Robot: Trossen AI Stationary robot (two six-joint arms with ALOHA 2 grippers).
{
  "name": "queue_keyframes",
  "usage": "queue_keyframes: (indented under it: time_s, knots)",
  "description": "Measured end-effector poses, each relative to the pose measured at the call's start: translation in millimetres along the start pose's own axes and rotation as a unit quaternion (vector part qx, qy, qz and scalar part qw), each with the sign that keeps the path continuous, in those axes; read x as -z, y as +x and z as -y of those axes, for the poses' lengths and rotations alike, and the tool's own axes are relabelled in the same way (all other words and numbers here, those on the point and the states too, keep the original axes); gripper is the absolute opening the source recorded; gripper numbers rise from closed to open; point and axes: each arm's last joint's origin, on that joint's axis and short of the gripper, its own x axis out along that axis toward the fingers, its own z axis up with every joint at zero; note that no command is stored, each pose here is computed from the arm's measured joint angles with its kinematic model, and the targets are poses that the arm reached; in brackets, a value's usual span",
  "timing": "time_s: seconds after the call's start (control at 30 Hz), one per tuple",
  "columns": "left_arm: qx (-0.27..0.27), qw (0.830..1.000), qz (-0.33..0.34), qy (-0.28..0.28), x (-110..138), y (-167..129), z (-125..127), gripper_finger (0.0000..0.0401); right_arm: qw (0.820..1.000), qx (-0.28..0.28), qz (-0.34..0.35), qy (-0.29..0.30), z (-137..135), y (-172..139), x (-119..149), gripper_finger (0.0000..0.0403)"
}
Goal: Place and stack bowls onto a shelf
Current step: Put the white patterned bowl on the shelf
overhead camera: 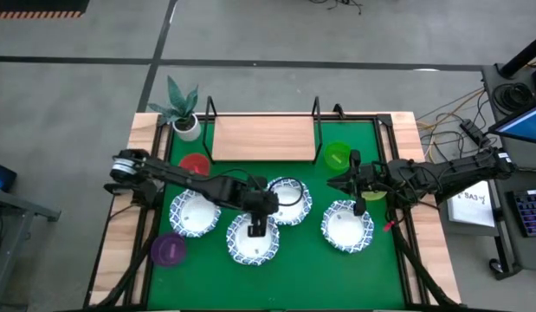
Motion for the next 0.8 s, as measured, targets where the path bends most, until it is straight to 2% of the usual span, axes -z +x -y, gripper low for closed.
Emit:
queue_keyframes:
  time_s: [0.13, 0.27, 0.47, 0.63, 0.8]
  knots:
    - [0.008, 1.000, 0.027, -0.010, -6, 2, 0, 0.0048, 1.000, 0.000, -0.001, -0.001, 0, 0, 0, 0.0034]
    - [0.011, 0.998, 0.053, -0.020, -11, 2, 1, 0.0105, 1.000, 0.000, -0.006, -0.002, 0, 0, 1, 0.0034]
    - [0.026, 0.991, 0.127, -0.044, -22, 4, 6, 0.0178, 1.000, 0.000, -0.007, -0.003, 0, 0, 1, 0.0034]
    - [0.037, 0.985, 0.162, -0.049, -28, 16, 15, 0.0191, 1.000, 0.000, -0.009, -0.003, 0, 0, 2, 0.0034]
    - [0.029, 0.989, 0.137, -0.054, -22, 35, 20, 0.0186, 1.000, 0.000, -0.010, -0.003, 0, 0, 2, 0.0034]
